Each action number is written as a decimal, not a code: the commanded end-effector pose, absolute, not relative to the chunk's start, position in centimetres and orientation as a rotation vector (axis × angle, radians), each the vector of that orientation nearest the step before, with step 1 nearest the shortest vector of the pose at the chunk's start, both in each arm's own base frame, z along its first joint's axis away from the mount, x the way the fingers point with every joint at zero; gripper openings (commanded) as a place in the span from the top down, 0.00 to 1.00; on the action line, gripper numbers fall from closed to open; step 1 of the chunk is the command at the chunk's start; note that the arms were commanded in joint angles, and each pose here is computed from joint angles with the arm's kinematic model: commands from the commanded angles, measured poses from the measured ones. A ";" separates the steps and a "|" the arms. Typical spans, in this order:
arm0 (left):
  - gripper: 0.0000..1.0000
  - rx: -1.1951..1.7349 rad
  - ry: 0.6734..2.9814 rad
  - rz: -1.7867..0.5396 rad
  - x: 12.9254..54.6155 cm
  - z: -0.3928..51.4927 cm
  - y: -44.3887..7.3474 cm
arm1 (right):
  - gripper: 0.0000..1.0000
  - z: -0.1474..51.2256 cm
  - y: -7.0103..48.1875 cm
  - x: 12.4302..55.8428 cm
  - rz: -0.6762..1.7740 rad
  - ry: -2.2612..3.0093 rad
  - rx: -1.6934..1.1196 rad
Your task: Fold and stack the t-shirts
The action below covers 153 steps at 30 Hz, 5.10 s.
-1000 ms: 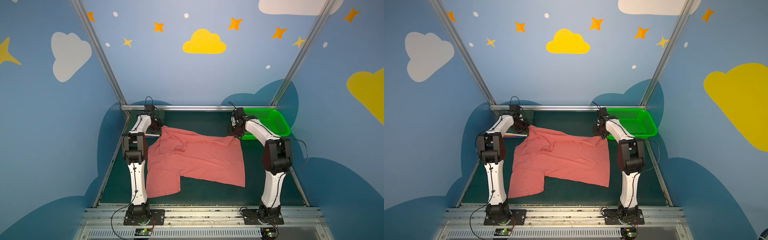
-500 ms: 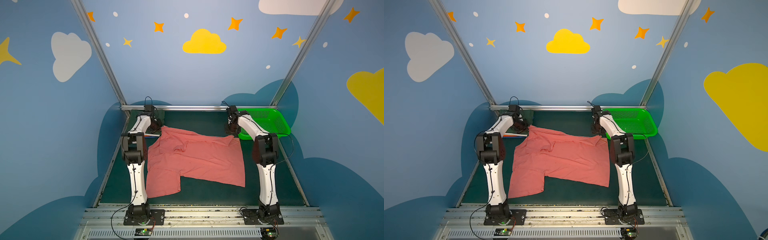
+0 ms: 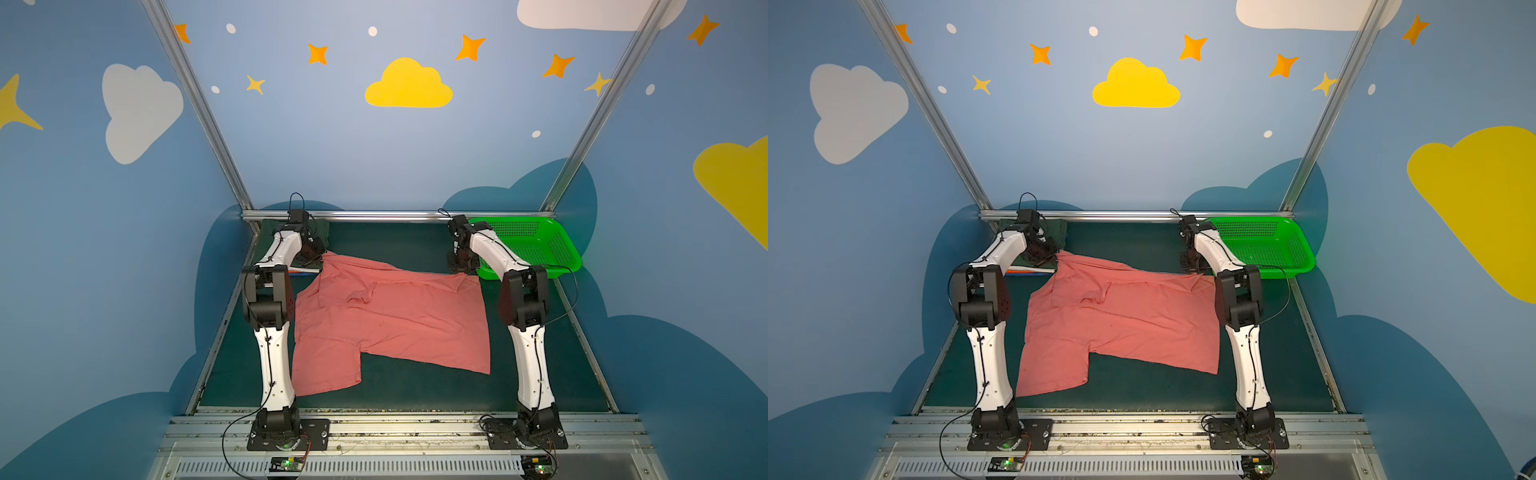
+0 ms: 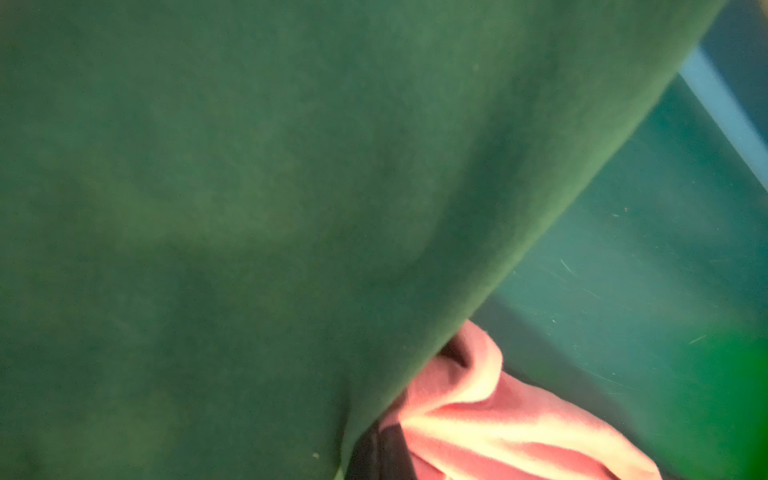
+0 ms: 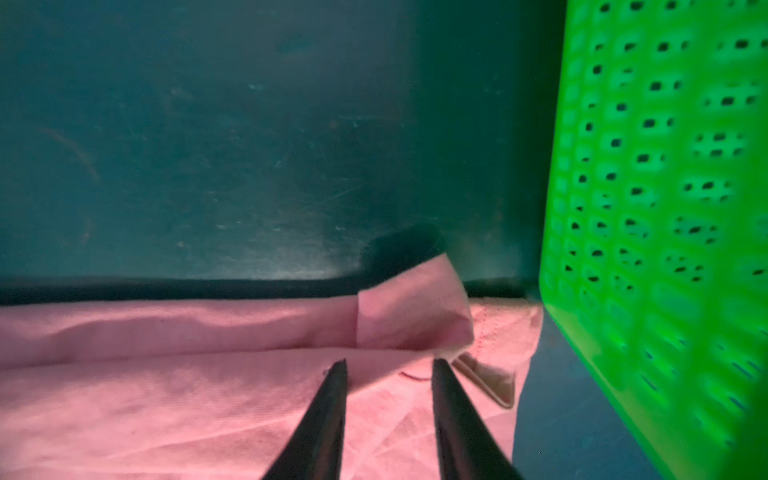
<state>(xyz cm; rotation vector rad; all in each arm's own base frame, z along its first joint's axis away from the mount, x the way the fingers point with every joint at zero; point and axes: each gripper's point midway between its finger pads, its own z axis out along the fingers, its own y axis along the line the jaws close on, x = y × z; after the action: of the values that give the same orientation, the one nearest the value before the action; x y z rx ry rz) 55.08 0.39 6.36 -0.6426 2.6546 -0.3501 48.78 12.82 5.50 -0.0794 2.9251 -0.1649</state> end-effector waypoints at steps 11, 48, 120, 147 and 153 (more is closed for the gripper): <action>0.95 -0.638 2.617 -0.291 54.9 9.0 2.0 | 0.55 4.2 11.8 47.7 -0.270 2.983 -0.124; 0.95 -0.636 2.631 -0.282 54.6 8.9 2.0 | 1.00 5.3 11.9 49.3 -0.167 2.960 -0.100; 0.95 -0.648 2.657 -0.300 53.5 7.7 1.7 | 0.69 3.3 7.9 40.7 0.553 2.906 0.384; 0.95 -0.632 2.650 -0.296 53.2 8.7 1.7 | 0.55 10.8 8.8 40.5 0.481 2.498 0.030; 0.95 -0.634 2.649 -0.313 53.0 8.4 1.4 | 0.71 8.7 8.7 38.4 0.529 2.540 0.070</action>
<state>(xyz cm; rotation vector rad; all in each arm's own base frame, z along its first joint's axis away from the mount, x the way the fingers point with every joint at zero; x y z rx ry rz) 53.48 0.61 6.96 -0.6255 2.6684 -0.3341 38.97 8.50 9.12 0.0632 2.5432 0.4881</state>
